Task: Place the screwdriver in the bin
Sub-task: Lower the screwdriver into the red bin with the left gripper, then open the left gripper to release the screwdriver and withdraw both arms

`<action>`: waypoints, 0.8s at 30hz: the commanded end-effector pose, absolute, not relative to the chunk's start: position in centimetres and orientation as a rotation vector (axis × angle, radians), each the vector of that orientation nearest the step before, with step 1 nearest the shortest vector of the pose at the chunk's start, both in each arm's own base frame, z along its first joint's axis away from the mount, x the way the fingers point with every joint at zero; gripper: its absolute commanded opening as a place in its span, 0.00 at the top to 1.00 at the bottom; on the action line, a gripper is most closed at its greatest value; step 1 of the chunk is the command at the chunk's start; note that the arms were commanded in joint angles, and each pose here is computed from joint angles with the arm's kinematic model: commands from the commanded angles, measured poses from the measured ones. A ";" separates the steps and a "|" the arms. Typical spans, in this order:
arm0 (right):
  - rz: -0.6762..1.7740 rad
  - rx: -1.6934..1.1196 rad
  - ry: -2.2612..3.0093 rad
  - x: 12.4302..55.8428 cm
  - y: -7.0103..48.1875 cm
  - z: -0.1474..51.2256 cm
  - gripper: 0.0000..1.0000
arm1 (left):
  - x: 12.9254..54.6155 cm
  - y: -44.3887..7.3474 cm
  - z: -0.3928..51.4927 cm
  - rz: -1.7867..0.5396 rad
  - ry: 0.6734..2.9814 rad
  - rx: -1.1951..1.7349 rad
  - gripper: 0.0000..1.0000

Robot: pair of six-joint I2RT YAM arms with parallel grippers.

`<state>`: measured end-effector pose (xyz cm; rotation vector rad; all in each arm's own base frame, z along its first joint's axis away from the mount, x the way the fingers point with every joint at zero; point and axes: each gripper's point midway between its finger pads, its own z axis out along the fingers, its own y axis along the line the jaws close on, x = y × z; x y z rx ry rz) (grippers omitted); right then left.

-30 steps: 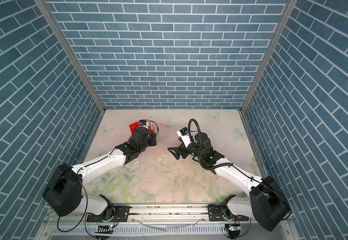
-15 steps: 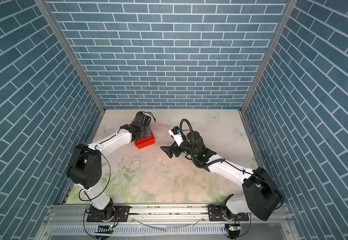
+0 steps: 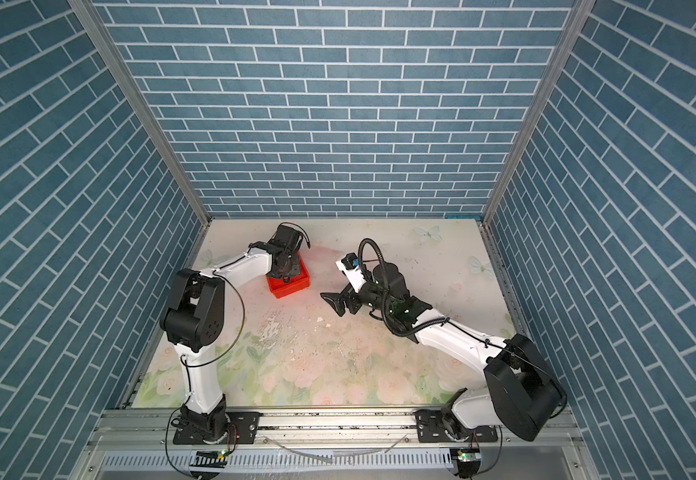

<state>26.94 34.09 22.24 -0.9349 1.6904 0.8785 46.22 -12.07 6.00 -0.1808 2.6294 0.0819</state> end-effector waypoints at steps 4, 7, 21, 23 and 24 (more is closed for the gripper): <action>0.843 -0.968 1.633 27.0 34.4 23.8 0.02 | 46.3 -11.7 5.9 0.088 2.651 -0.178 0.94; 0.828 -0.962 1.635 27.1 34.3 23.9 0.02 | 46.2 -11.4 6.6 0.097 2.625 -0.193 0.86; 0.767 -0.789 1.579 28.5 31.9 26.1 0.01 | 44.9 -11.1 15.6 -0.001 2.385 -0.167 0.00; 0.738 -0.756 1.584 29.0 30.8 26.1 0.01 | 44.3 -11.0 17.5 -0.019 2.322 -0.142 0.00; 0.722 -0.731 1.590 29.3 30.1 26.1 0.01 | 43.8 -10.7 18.4 -0.022 2.290 -0.133 0.00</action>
